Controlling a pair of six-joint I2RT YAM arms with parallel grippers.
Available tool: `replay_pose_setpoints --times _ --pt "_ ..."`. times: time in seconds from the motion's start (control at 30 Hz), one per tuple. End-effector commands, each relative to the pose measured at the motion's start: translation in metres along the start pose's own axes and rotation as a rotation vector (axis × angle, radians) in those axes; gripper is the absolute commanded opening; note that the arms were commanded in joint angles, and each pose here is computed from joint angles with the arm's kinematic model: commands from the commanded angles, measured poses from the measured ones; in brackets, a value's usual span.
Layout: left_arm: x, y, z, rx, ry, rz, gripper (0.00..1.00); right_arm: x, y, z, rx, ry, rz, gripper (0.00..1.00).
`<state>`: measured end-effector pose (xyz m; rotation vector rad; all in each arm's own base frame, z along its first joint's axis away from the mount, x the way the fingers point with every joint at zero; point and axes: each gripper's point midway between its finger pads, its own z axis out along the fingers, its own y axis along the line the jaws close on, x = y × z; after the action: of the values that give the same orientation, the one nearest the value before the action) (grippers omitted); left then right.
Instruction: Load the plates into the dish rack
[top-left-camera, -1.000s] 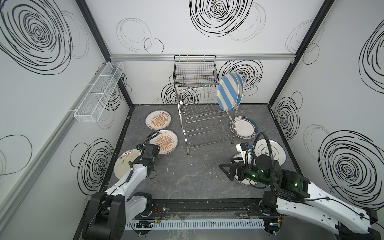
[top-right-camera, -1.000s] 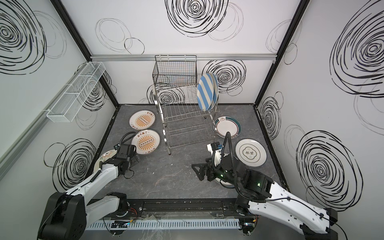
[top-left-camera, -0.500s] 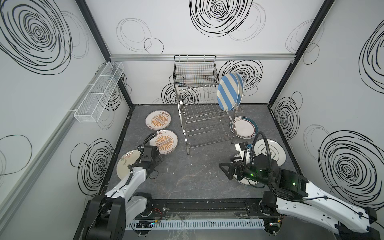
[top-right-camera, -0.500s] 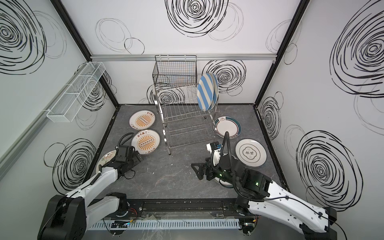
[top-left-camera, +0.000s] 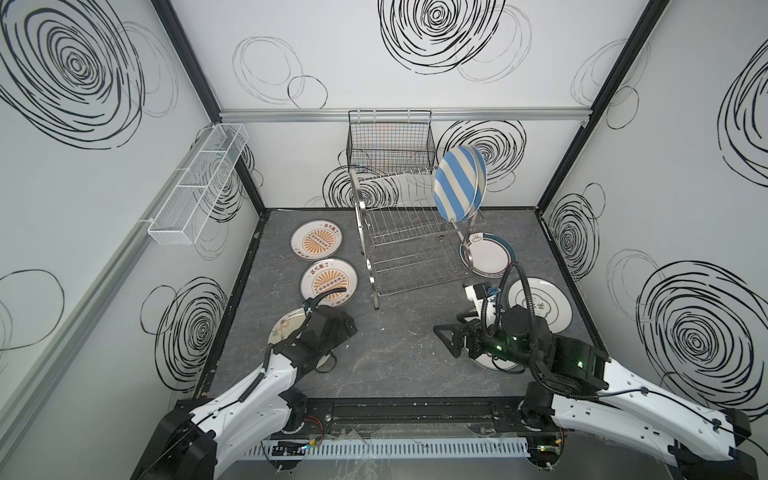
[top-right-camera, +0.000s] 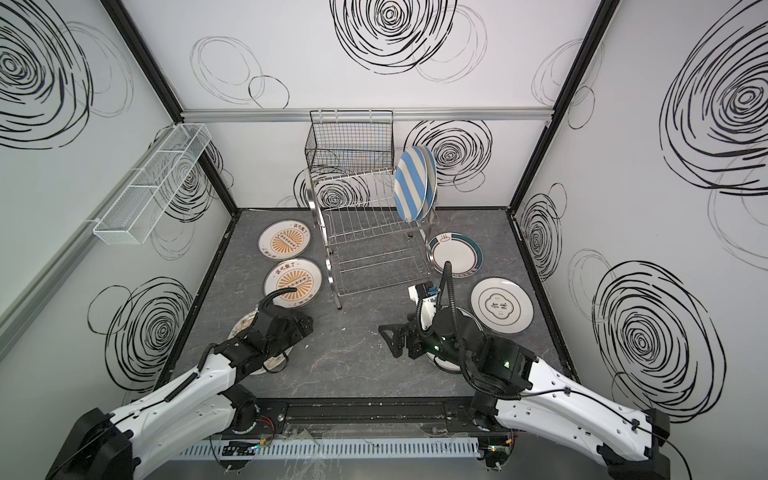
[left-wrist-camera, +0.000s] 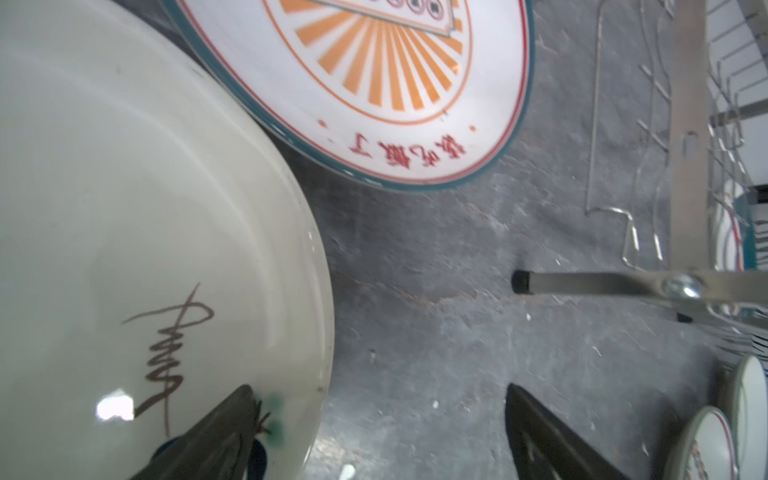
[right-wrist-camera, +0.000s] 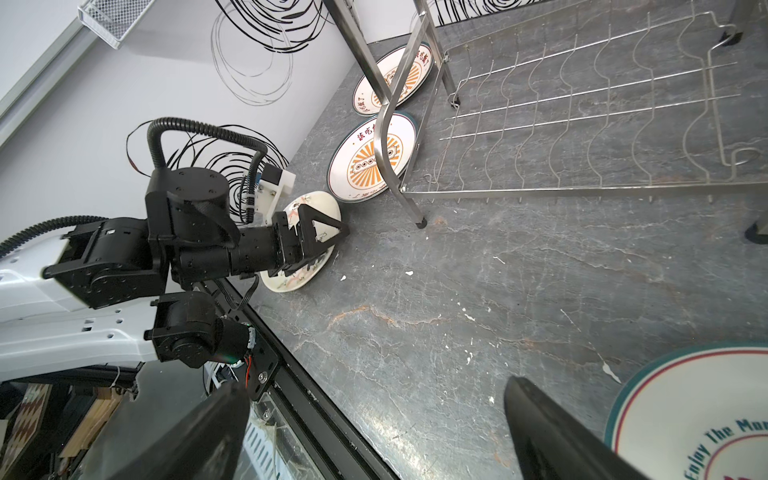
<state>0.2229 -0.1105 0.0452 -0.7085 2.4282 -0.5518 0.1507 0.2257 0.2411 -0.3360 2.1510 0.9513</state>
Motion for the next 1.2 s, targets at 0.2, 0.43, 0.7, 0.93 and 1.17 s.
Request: replay_pose_setpoints --times 0.2,0.43,0.7,0.93,1.17 --pt "0.039 -0.034 0.005 0.033 0.068 0.006 0.96 0.007 -0.007 0.005 0.002 -0.014 0.031 1.0" --pt "0.027 -0.094 -0.012 -0.034 0.023 0.303 0.96 0.034 -0.011 0.028 -0.024 0.059 0.055 1.0" --pt "-0.06 -0.022 -0.04 -0.23 -0.198 0.196 0.96 0.055 -0.007 0.045 -0.098 0.098 0.106 1.0" --pt "-0.107 0.065 -0.051 -0.434 -0.305 0.053 0.96 0.067 -0.01 0.053 -0.118 0.117 0.13 1.0" --pt "-0.108 0.1 -0.037 -0.419 -0.287 -0.07 0.96 0.072 -0.007 0.057 -0.145 0.129 0.139 1.0"
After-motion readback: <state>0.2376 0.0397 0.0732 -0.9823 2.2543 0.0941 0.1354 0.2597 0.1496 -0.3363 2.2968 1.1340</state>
